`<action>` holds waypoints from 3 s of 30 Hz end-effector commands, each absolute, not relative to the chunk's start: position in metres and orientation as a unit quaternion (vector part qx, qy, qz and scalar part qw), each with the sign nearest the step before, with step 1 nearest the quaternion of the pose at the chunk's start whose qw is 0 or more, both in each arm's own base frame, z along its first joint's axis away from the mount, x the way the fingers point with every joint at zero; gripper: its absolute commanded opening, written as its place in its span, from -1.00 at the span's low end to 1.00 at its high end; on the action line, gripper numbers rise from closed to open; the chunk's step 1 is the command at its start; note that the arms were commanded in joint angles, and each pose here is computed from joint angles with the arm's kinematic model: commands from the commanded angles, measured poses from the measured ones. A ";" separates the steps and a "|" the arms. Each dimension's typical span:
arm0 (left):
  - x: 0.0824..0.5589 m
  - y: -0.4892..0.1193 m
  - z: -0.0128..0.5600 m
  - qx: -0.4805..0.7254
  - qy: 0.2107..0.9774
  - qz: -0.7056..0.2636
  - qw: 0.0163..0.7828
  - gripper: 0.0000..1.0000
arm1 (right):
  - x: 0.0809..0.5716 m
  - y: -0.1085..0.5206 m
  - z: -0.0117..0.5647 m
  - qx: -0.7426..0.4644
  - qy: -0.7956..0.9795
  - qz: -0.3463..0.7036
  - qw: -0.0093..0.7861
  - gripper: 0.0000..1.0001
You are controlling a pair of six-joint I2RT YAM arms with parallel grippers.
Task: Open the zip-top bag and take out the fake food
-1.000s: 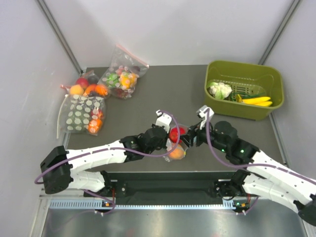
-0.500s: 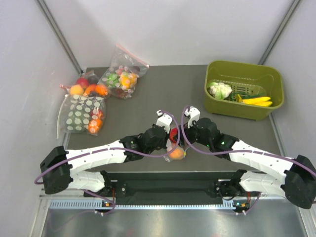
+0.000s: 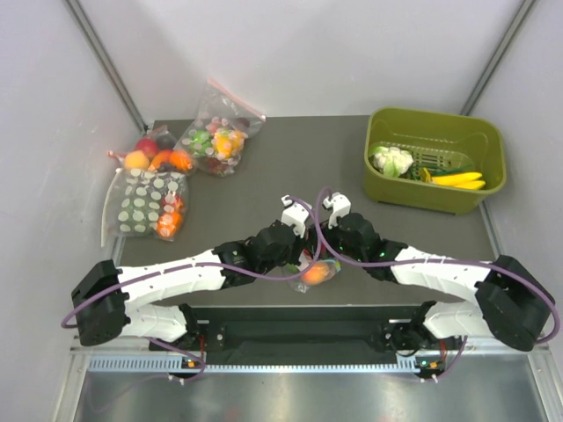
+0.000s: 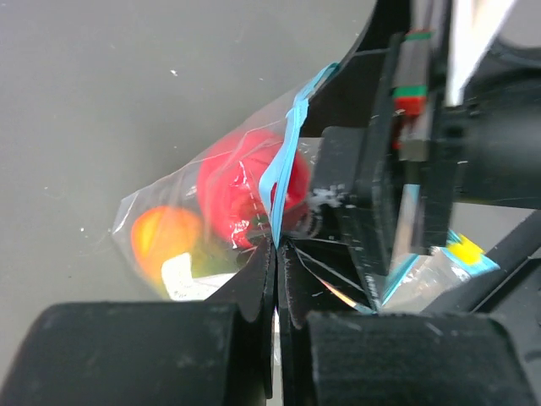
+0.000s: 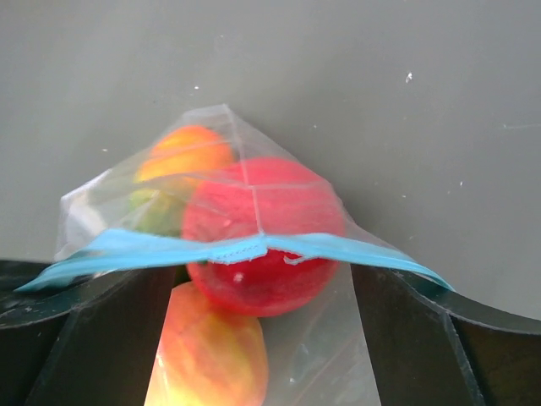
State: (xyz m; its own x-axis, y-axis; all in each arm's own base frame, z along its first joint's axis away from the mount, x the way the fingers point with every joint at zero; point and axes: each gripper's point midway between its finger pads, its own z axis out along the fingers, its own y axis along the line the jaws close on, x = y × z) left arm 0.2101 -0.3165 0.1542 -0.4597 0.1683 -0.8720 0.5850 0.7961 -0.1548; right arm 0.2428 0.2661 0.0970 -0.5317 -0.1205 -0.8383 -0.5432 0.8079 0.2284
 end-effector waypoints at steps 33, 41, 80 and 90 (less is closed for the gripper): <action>0.229 -0.295 0.168 0.175 0.812 -0.249 0.499 -1.00 | 0.223 0.248 0.126 -0.183 0.808 0.273 0.489 -0.60; 0.236 -0.290 0.158 0.169 0.822 -0.236 0.491 -1.00 | 0.213 0.225 0.148 -0.162 0.797 0.276 0.512 -0.61; 0.227 -0.281 0.169 0.180 0.814 -0.249 0.494 -1.00 | 0.405 0.006 0.303 0.040 0.738 0.092 0.667 -0.68; 0.226 -0.282 0.165 0.186 0.816 -0.248 0.488 -1.00 | 0.434 -0.013 0.294 0.042 0.758 0.064 0.648 0.34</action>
State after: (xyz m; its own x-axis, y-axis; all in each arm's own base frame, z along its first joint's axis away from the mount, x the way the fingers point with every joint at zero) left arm 0.2253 -0.2813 0.1616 -0.4649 0.0693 -0.8827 0.5371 0.8146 -0.2190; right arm 0.4255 -0.0073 0.2559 -0.2483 0.1790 -0.9520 -0.0010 0.9827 0.1850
